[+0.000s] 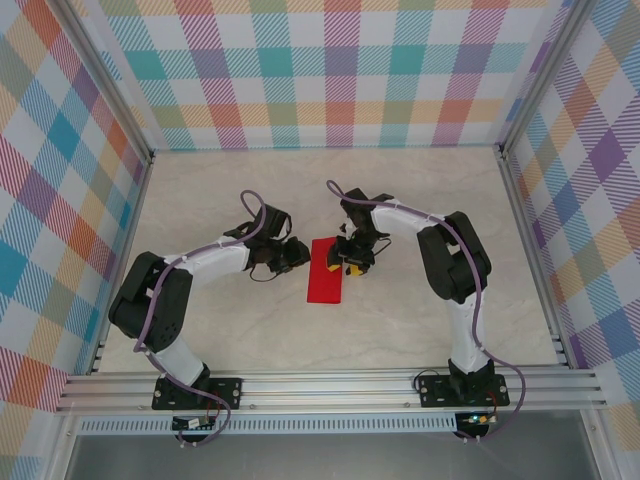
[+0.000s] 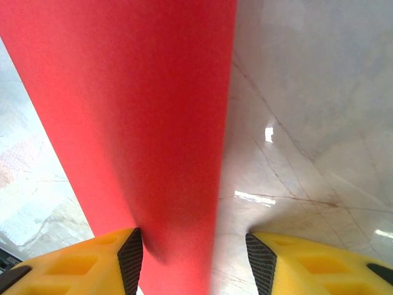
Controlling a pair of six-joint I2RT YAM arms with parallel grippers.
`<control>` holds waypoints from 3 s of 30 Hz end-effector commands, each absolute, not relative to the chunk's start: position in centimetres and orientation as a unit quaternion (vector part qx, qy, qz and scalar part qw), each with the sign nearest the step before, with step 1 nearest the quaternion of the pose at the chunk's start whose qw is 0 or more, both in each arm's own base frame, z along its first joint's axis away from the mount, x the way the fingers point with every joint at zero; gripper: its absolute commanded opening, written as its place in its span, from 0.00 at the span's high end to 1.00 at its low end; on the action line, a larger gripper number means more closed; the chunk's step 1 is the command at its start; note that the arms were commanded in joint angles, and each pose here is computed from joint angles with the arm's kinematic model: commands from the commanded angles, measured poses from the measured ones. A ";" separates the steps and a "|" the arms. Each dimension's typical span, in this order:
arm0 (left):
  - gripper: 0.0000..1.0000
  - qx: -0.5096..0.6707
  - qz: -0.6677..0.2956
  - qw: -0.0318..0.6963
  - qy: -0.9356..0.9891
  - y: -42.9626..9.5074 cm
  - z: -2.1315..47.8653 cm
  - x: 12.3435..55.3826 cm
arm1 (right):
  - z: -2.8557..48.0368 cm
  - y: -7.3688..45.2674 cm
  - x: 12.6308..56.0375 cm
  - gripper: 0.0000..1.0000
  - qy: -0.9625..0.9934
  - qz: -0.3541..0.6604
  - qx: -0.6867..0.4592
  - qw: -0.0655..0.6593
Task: Fold a paper plane with a square sheet of paper (pick it up from the middle)
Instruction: Hold the square sheet of paper at the center of the table, then fold the square sheet of paper in half at the center of the table.
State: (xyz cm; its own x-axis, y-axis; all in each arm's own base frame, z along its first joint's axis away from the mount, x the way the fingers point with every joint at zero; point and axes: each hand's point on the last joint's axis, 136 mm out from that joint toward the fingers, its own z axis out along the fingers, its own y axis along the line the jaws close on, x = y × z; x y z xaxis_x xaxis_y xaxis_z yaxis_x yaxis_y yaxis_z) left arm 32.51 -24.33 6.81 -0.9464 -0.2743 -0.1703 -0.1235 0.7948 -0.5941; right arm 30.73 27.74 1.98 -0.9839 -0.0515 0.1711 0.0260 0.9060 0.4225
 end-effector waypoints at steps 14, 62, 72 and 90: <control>1.00 -0.091 -0.352 0.086 0.927 -27.6 5.3 33.3 | -3.6 23.9 29.5 0.48 -0.987 -0.114 -0.007 0.118; 1.00 -0.098 -0.265 0.036 0.959 -25.0 -1.7 30.5 | 8.3 29.3 31.1 0.86 -0.886 -0.463 -0.024 0.002; 1.00 -0.095 -0.264 0.031 0.959 -25.0 -1.9 30.2 | 5.7 30.0 30.4 0.85 -0.902 -0.431 -0.011 0.023; 1.00 -0.088 -0.257 0.025 0.962 -24.8 -2.3 29.9 | 1.7 28.4 29.4 0.85 -0.928 -0.372 -0.001 0.027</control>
State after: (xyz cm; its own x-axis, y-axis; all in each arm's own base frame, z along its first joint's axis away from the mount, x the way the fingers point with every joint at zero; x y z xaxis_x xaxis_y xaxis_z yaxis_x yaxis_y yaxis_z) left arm 33.06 -26.94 1.91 -0.9746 -0.2020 -0.0965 -0.0969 0.7691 -0.6318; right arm 30.04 28.78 3.29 -0.9992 0.0012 0.0397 0.0292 0.6993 0.7142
